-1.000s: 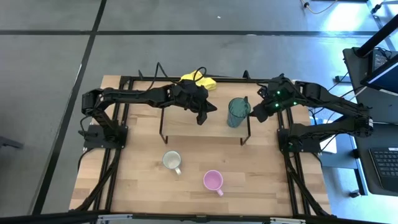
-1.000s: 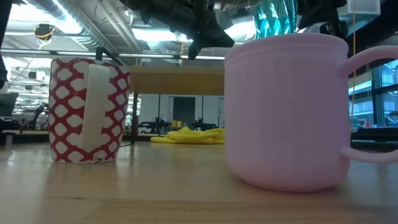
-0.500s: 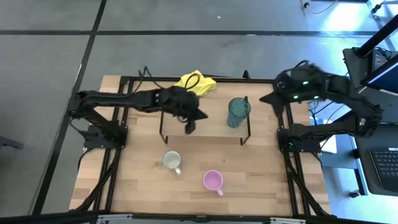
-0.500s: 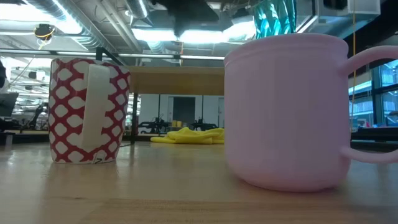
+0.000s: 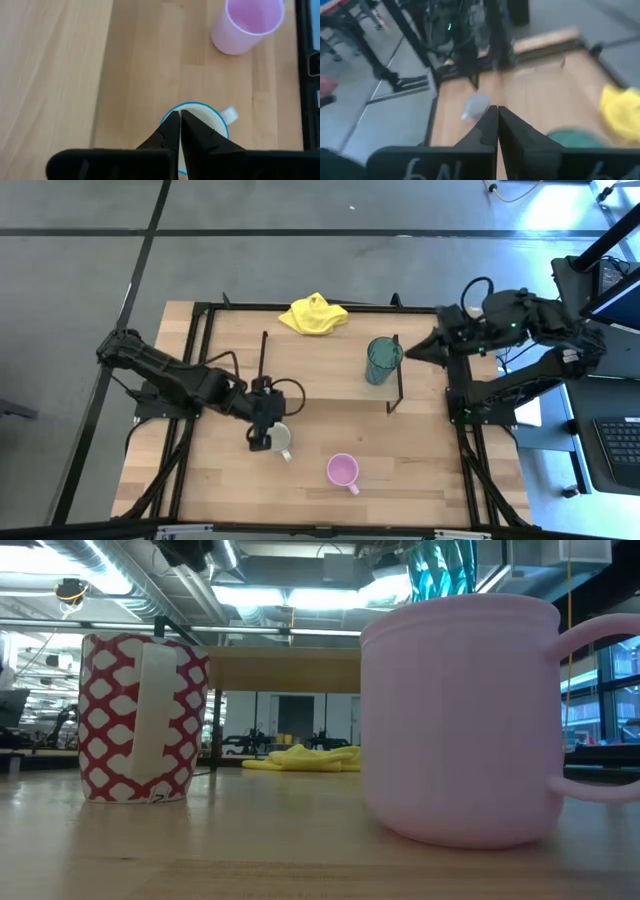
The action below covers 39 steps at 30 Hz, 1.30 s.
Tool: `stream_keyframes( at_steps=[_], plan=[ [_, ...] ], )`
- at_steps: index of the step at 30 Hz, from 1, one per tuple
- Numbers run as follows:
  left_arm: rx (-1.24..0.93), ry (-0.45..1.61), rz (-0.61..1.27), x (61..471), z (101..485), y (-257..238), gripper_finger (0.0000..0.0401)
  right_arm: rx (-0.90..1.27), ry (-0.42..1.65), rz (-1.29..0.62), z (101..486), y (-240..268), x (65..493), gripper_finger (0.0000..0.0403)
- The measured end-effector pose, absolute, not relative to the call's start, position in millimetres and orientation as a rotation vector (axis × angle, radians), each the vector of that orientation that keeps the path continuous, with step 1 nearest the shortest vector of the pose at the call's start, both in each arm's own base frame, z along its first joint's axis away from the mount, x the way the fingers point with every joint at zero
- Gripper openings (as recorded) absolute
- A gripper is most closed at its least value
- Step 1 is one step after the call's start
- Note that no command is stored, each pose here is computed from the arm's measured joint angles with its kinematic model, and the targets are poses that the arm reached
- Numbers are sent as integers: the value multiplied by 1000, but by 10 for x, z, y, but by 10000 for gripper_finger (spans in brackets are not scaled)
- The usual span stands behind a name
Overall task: Stack small to large cups/mugs on shelf
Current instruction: Put the red mug on the shelf
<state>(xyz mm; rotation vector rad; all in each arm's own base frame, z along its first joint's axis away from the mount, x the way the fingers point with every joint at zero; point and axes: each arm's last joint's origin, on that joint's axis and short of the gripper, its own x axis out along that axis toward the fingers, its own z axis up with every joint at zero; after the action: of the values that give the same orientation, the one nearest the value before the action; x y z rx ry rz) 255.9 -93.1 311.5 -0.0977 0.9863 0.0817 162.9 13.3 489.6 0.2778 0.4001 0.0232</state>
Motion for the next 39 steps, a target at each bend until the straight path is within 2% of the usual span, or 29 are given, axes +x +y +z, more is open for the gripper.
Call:
stream_keyframes(
  at_steps=[5,9,14,18,23,32,35,39],
  plan=[
    [-59,949,15,2555,3138,-1042,11,134,370,-116,5117,122,1701,13],
    [-263,870,61,2607,3189,-1100,11,38,323,-195,5311,105,1633,13],
    [-274,808,10,2660,3239,-1121,6,-53,290,-170,5448,140,1643,13],
    [-309,817,75,2660,3223,-1072,11,-149,282,-150,5498,230,1699,13],
    [-211,812,55,2616,3222,-1150,9,-259,350,-108,5408,426,1928,13],
    [-76,900,19,2498,3186,-1164,2,-47,295,41,5508,802,2082,13],
    [-148,900,25,2505,3194,-1170,2,-10,182,99,5636,966,2101,13],
    [-86,918,-70,2476,3191,-1234,1,38,15,171,5827,1153,2111,13]
  ],
)
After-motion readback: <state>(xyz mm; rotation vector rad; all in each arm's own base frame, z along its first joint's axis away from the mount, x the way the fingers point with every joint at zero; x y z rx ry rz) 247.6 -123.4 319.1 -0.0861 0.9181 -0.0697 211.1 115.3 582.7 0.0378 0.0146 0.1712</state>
